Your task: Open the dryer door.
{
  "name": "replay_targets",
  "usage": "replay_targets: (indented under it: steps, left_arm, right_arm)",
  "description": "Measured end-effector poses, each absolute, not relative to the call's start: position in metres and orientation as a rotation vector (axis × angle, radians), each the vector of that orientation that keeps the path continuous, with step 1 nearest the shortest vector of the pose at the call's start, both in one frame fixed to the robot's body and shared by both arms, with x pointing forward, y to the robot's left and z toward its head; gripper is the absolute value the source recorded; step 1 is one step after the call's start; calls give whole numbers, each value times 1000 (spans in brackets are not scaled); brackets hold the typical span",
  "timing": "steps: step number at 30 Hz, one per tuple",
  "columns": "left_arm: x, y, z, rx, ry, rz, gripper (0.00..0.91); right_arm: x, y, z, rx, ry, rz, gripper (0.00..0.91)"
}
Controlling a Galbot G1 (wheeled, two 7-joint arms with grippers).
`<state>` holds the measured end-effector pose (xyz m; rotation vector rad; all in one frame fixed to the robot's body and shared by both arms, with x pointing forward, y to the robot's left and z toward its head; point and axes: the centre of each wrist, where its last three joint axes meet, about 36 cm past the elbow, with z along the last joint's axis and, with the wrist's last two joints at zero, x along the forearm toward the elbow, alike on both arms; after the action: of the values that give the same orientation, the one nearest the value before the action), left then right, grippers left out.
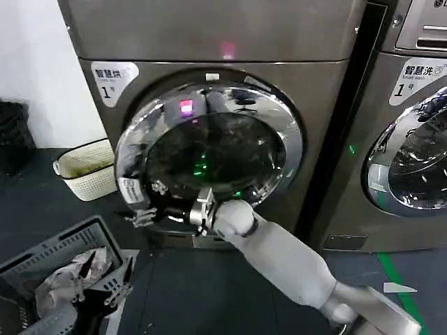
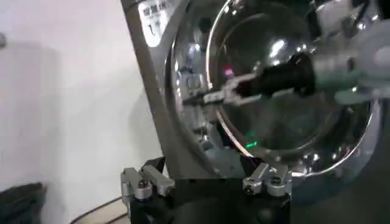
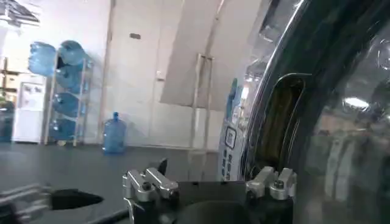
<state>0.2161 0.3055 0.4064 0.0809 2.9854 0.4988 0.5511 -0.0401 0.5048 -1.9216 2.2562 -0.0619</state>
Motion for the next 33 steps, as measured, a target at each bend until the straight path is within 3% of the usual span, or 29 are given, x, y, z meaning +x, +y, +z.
replay_targets:
  steps: [15,23,33]
  left_arm:
    - [253,403,447,107,2945,493,907]
    - [281,416,469,168,2933,437,907]
    - [314,418,474,296,2906,454,907]
  right_arm:
    - [530,-96,516,-2111,2128,-41,907]
    - [518,-119,518,-2212,2040,-38,907]
    - [496,-147,520,-2312,1915,-79,907]
